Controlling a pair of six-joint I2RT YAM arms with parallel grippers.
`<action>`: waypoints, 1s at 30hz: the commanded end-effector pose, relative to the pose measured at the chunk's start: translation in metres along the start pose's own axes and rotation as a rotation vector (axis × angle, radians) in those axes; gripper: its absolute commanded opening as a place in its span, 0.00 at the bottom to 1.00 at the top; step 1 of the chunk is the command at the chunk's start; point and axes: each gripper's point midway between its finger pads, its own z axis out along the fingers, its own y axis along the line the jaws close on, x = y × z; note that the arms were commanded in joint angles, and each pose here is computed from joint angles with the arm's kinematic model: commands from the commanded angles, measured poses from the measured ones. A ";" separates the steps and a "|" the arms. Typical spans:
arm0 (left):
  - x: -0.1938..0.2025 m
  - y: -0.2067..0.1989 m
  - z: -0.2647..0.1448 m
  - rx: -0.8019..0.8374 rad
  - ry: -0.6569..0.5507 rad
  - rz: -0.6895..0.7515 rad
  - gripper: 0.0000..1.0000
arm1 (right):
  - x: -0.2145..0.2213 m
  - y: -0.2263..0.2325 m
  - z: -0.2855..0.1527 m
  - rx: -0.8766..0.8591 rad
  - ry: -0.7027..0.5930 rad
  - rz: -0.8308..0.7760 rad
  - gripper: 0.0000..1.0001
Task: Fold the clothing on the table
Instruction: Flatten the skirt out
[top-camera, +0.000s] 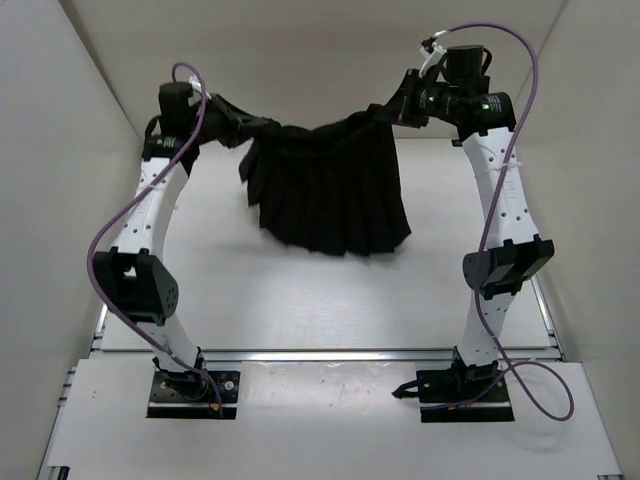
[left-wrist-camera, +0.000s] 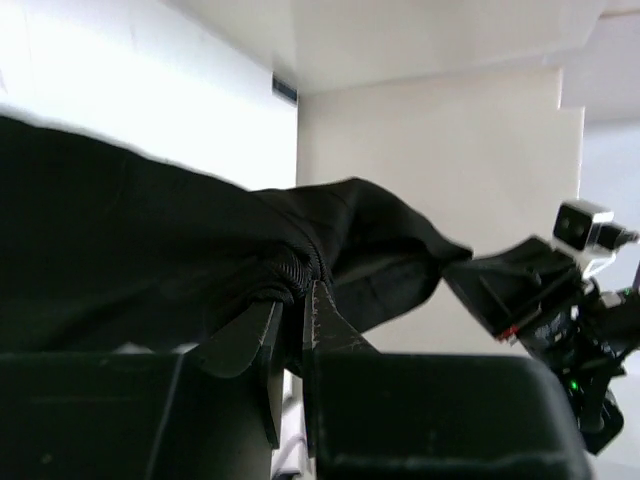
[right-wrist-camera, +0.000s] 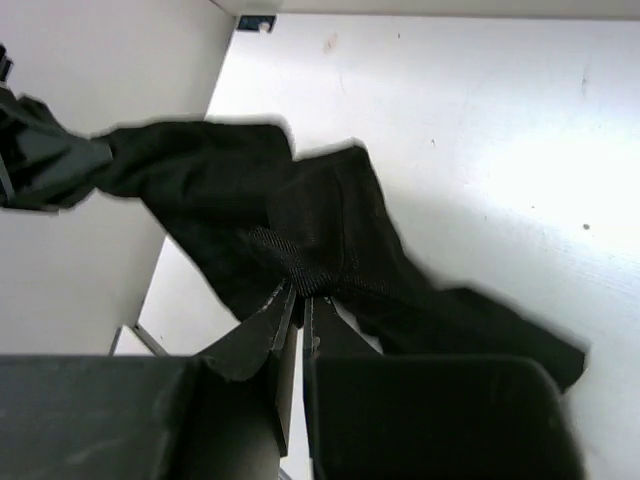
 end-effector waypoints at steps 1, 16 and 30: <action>-0.026 -0.086 -0.047 0.121 -0.107 0.178 0.00 | -0.046 0.048 -0.067 -0.104 -0.178 -0.064 0.00; 0.207 0.254 -0.082 -0.374 0.311 -0.042 0.65 | 0.278 -0.118 -0.036 0.249 0.374 0.245 0.05; 0.241 0.279 -0.110 -0.498 0.417 0.191 0.99 | 0.382 -0.125 -0.066 0.324 0.479 0.333 0.73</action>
